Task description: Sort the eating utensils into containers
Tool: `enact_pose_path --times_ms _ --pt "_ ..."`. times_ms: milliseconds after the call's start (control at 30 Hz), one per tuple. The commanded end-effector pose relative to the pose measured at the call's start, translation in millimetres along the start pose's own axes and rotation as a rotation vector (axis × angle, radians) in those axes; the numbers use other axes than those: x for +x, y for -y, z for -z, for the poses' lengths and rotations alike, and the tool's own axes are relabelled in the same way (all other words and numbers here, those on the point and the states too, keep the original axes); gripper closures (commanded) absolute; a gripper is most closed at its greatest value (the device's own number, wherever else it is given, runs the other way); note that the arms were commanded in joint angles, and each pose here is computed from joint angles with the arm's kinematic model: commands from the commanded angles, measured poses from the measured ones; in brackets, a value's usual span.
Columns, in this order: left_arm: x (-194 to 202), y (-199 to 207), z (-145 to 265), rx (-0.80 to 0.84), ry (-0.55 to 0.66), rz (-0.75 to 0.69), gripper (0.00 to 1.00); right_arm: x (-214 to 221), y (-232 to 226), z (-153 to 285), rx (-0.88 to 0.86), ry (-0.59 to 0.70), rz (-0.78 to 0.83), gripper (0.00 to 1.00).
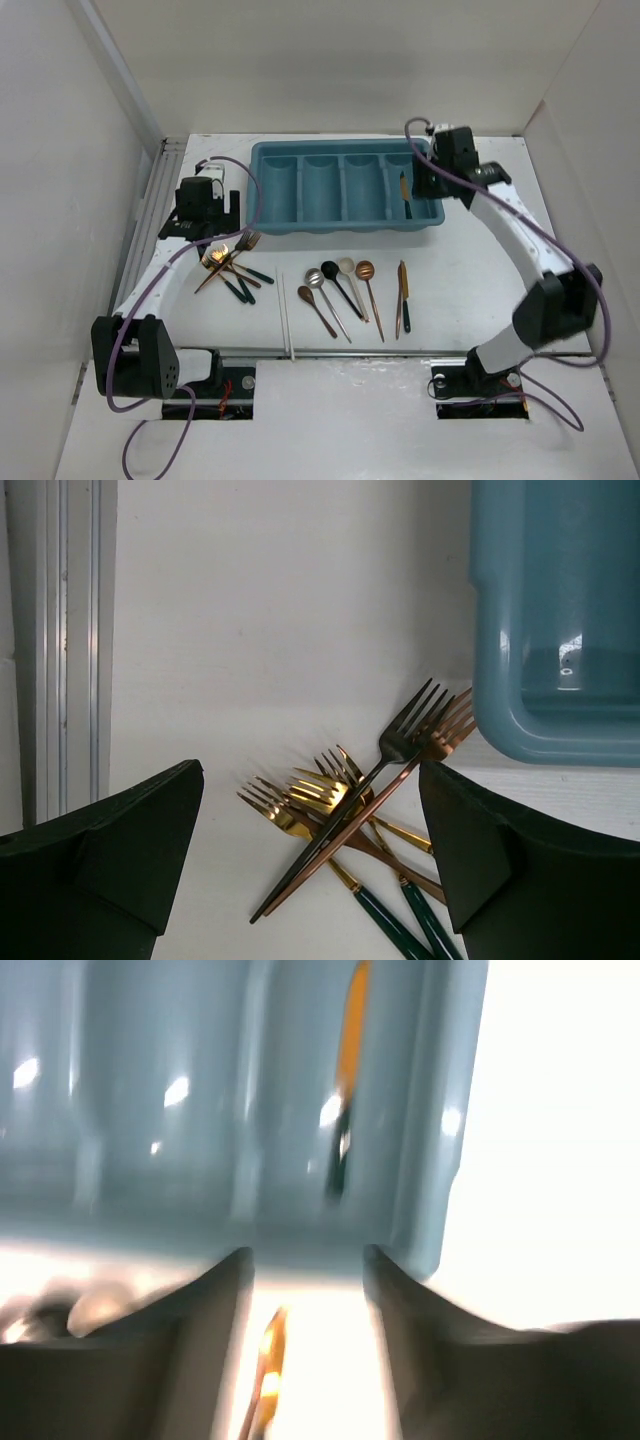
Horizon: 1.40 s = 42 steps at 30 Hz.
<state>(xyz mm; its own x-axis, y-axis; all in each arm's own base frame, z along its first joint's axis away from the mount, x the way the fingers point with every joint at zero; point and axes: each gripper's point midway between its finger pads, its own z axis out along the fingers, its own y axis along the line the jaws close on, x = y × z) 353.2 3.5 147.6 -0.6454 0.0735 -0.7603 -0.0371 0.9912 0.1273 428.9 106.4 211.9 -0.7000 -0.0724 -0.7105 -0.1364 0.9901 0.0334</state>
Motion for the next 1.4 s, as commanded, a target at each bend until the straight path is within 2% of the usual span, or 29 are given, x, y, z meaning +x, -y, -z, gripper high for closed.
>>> enact_pose_path --times_ms 0,33,67,100,133,167,233,267,300,433,633,900,1233,1367 --pt "-20.9 3.5 3.0 0.014 0.067 0.028 0.13 89.9 -33.4 19.5 -0.042 -0.161 -0.069 0.50" --pt "-17.2 8.1 1.6 0.023 0.064 0.030 0.13 112.9 -40.4 21.5 -0.037 -0.199 -0.074 0.61" --pt "-19.3 7.7 3.9 0.023 0.073 0.032 0.13 160.8 -55.5 23.1 -0.051 -0.293 -0.046 0.73" --pt "-14.7 11.6 3.1 0.030 0.063 0.033 0.13 173.7 -65.2 31.0 -0.079 -0.299 -0.047 0.80" --pt "-14.8 14.9 3.5 0.037 0.064 0.028 0.13 190.4 -74.0 35.2 -0.092 -0.331 -0.068 0.83" --pt "-12.0 15.1 4.6 0.038 0.062 0.037 0.13 204.7 -80.1 38.7 -0.099 -0.355 -0.064 0.83" --pt "-9.6 24.6 7.0 0.059 0.064 0.020 0.13 235.6 -91.3 49.0 -0.099 -0.404 -0.058 0.71" --pt "-11.7 24.2 9.3 0.059 0.073 0.021 0.13 244.8 -93.5 50.2 -0.097 -0.423 -0.056 0.69" --pt "-11.8 27.3 10.0 0.061 0.074 0.013 0.13 262.0 -92.5 54.6 -0.090 -0.459 -0.042 0.68" --pt "-4.4 30.1 16.2 0.059 0.074 0.000 0.13 286.3 -82.4 59.1 -0.042 -0.508 -0.074 0.68" --pt "2.0 27.5 20.9 0.049 0.072 0.018 0.13 294.4 -71.9 54.6 0.022 -0.512 -0.084 0.66" --pt "0.3 23.0 25.2 0.030 0.082 0.021 0.13 309.0 -52.7 37.6 0.138 -0.585 -0.026 0.64" --pt "-6.1 20.7 26.2 0.019 0.100 0.017 0.13 297.0 -55.6 21.9 0.070 -0.563 -0.019 0.67" --pt "-4.2 21.2 24.0 0.019 0.091 0.015 0.13 296.9 -55.0 16.6 0.066 -0.593 0.013 0.89"
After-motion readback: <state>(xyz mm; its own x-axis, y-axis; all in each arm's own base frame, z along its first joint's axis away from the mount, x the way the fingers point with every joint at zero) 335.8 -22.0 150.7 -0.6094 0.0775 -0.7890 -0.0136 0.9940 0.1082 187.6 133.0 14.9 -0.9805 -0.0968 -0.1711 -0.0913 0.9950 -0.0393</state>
